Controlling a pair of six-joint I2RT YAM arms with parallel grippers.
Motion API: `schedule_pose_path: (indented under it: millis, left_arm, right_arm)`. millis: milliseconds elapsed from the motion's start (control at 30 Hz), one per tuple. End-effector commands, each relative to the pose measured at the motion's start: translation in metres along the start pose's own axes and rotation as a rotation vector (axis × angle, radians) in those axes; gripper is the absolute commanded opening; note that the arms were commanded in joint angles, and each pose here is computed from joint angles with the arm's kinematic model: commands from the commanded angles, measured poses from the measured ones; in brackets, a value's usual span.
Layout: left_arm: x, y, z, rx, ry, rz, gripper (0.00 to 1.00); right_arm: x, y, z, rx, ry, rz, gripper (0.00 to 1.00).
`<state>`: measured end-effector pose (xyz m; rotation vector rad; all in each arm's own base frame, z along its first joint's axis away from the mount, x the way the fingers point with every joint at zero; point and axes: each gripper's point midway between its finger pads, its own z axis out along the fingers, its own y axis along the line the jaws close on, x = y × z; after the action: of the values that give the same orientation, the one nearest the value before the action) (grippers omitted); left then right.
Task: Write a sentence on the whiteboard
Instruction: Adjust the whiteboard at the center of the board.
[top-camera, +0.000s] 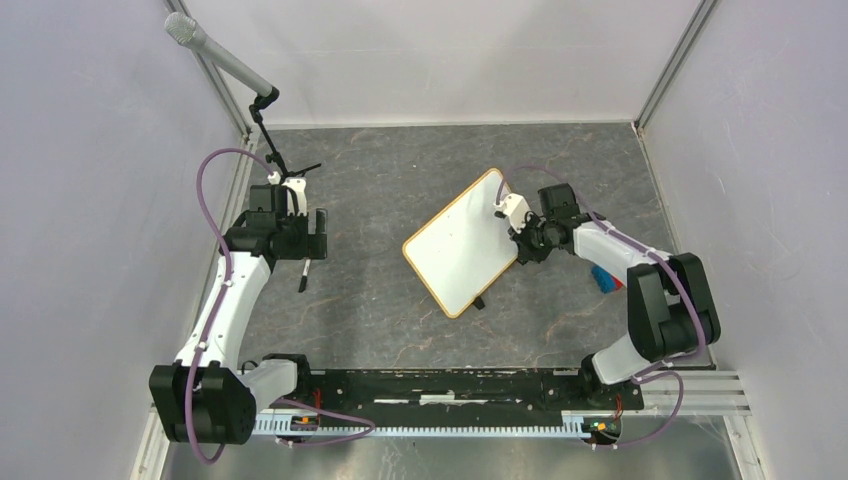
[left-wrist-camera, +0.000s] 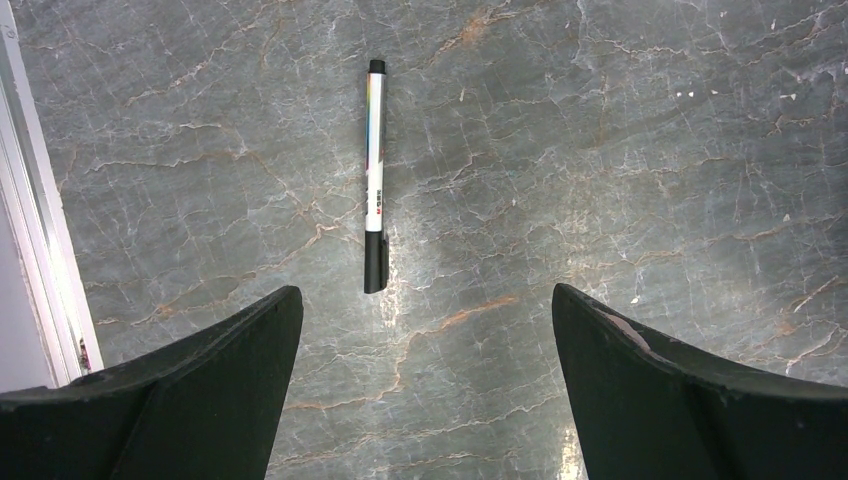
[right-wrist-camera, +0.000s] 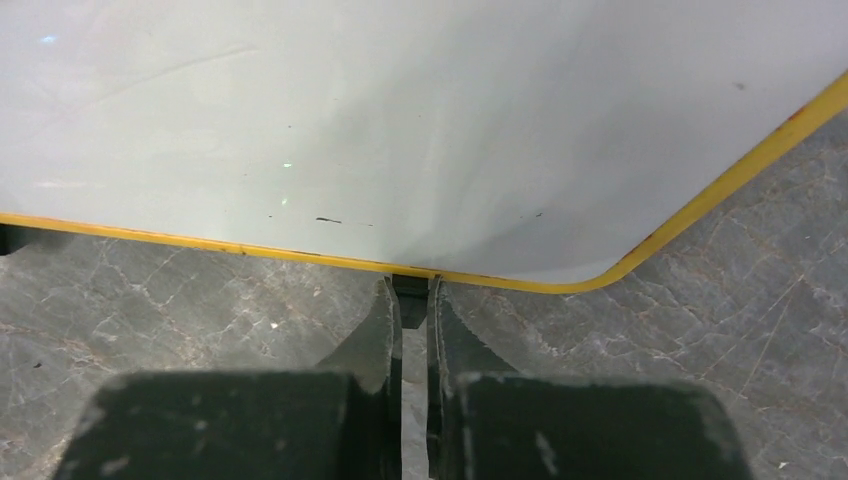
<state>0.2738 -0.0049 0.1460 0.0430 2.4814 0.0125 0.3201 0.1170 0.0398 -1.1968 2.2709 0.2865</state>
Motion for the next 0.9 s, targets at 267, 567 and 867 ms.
schedule_pose_path:
  millis: [267, 567, 867]
  left_arm:
    - [-0.023, -0.002, -0.006, 0.001, -0.076, -0.050, 1.00]
    - [-0.024, -0.002, -0.009, 0.002, -0.085, -0.049, 1.00]
    - [-0.026, -0.003, -0.008, 0.007, -0.084, -0.047, 1.00]
  right_arm:
    - [0.018, 0.072, -0.007, -0.052, 0.025, 0.083, 0.00]
    - [0.022, 0.110, -0.011, -0.057, 0.024, 0.179, 0.00]
    - [0.029, 0.135, -0.014, -0.120, 0.037, 0.189, 0.25]
